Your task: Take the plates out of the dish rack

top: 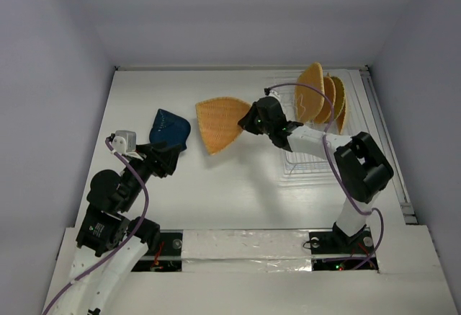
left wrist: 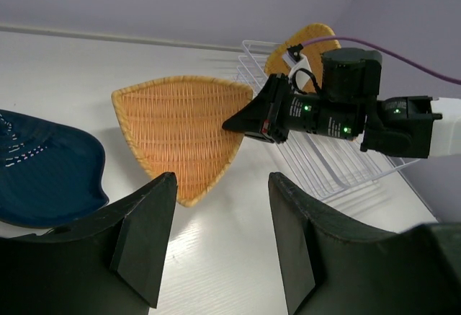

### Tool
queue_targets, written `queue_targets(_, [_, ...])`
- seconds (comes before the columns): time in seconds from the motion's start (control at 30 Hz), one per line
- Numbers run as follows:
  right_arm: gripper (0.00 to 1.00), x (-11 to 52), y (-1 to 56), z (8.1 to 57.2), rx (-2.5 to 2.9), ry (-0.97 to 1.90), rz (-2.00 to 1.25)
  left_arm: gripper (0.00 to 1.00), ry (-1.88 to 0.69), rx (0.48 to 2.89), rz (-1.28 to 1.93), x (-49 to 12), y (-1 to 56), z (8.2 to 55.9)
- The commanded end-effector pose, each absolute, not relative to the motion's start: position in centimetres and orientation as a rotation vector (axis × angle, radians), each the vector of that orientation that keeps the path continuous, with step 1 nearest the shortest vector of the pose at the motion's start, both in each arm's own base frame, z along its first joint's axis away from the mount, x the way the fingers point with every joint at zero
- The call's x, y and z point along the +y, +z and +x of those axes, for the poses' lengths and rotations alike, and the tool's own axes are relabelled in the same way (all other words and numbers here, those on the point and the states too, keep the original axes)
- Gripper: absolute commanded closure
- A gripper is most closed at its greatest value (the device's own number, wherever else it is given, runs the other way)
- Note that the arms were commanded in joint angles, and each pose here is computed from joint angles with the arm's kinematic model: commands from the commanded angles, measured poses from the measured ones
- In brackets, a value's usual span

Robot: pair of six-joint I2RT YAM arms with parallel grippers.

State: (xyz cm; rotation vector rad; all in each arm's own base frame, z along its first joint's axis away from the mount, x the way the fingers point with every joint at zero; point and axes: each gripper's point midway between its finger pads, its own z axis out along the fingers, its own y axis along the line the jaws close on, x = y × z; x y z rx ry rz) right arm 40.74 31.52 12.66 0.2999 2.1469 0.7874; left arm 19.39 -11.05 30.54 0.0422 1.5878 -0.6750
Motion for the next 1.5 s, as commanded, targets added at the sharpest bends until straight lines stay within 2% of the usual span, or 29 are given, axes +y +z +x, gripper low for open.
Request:
queue_targets(0.0, [1.0, 33.2, 15.8, 41.5, 2.01, 0.936, 0.338, 0.49, -0.69, 1.541, 0.052, -11.3, 31.5, 19.4])
queue_targets(0.2, [0.98, 33.1, 13.2, 40.5, 2.074, 0.9, 0.329, 0.49, -0.687, 1.549, 0.051, -11.3, 31.4, 19.5])
queue_targets(0.3, [0.93, 33.3, 12.5, 39.3, 2.094, 0.888, 0.311, 0.49, -0.688, 1.549, 0.05, -11.3, 31.4, 19.5])
queue_targets(0.53, [0.63, 30.7, 10.3, 37.8, 2.138, 0.78, 0.353, 0.49, -0.688, 1.551, 0.05, -11.3, 31.4, 19.6])
queue_targets(0.7, [0.48, 30.2, 9.0, 37.2, 2.17, 0.729, 0.338, 0.49, -0.689, 1.551, 0.051, -11.3, 31.3, 19.5])
queue_targets(0.73, [0.39, 30.4, 8.9, 36.8, 2.175, 0.724, 0.328, 0.49, -0.687, 1.549, 0.051, -11.3, 31.4, 19.5])
queue_targets(0.77, [0.36, 30.4, 9.1, 36.7, 2.17, 0.707, 0.324, 0.49, -0.688, 1.549, 0.05, -11.3, 31.4, 19.5])
queue_targets(0.93, [0.2, 30.2, 13.2, 36.1, 2.127, 0.644, 0.245, 0.49, -0.689, 1.546, 0.05, -11.3, 31.5, 19.5])
queue_targets(1.07, [0.14, 27.9, 17.7, 36.3, 2.05, 0.548, 0.23, 0.49, -0.686, 1.543, 0.046, -11.2, 31.5, 19.4])
queue_targets(1.1, [0.16, 27.0, 18.7, 36.3, 2.037, 0.51, 0.234, 0.49, -0.686, 1.541, 0.046, -11.1, 31.5, 19.4])
queue_targets(1.17, [0.37, 23.9, 21.0, 36.1, 1.981, 0.378, 0.262, 0.49, -0.687, 1.541, 0.043, -11.1, 31.5, 19.4])
queue_targets(1.2, [0.55, 22.1, 22.4, 36.7, 1.949, 0.333, 0.295, 0.49, -0.688, 1.541, 0.047, -11.2, 31.5, 19.4])
queue_targets(1.23, [0.9, 20.3, 23.6, 36.5, 1.93, 0.282, 0.293, 0.49, -0.687, 1.543, 0.047, -11.2, 31.5, 19.4])
queue_targets(1.27, [1.0, 18.7, 24.4, 36.8, 1.912, 0.241, 0.31, 0.49, -0.687, 1.543, 0.047, -11.2, 31.5, 19.4])
queue_targets(1.47, [1.0, 8.9, 27.9, 38.6, 1.859, 0.016, 0.382, 0.49, -0.688, 1.543, 0.048, -11.2, 31.5, 19.4])
